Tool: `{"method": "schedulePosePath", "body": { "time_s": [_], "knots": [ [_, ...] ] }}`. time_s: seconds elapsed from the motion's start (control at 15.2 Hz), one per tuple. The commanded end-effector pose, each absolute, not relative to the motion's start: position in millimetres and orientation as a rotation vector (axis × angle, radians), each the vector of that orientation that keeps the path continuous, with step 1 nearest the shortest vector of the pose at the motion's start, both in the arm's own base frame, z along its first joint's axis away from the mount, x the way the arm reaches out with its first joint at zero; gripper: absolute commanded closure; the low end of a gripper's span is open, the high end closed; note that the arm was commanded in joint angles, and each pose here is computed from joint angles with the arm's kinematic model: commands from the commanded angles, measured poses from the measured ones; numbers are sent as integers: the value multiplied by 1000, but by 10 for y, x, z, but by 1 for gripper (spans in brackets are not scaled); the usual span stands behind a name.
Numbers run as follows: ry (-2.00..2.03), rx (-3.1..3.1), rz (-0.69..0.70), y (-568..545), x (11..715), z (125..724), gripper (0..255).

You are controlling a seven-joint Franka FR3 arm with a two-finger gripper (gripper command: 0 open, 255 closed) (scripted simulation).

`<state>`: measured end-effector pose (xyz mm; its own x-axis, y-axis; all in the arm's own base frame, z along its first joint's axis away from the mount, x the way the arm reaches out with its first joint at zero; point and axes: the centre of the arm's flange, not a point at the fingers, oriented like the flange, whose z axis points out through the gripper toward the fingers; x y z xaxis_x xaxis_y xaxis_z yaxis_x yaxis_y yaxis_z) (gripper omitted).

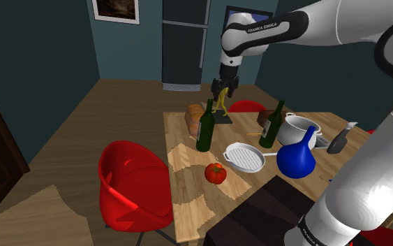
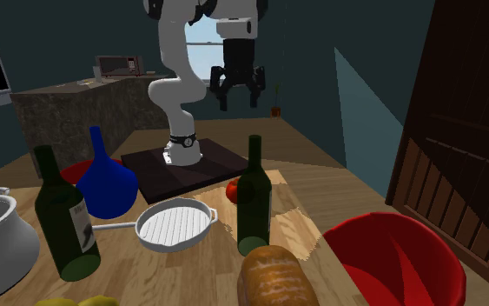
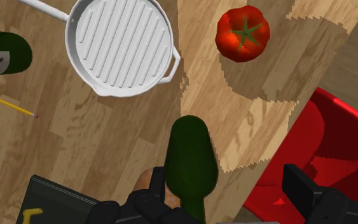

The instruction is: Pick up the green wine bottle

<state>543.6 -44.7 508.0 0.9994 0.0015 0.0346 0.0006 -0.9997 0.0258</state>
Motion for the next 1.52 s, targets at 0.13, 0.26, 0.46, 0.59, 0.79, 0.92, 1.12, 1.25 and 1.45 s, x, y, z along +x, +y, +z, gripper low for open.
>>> {"method": "schedulePosePath", "body": {
  "time_s": [0.13,0.26,0.46,0.59,0.79,0.92,1.12,1.25,1.45],
  "knots": [
    [-24,3106,54,-544,5929,4890,0],
    [-37,3101,54,-594,6166,4787,0],
    [-45,3098,54,-629,6328,4664,0],
    [-45,3098,54,-629,6328,4558,0],
    [-45,3098,54,-629,6328,4400,0],
    [-45,3098,54,-629,6327,4317,0],
    [-46,3098,54,-625,6330,4321,255],
    [-45,3098,54,-623,6330,4319,255],
    [-45,3098,54,-620,6330,4321,255]
  ]
}}
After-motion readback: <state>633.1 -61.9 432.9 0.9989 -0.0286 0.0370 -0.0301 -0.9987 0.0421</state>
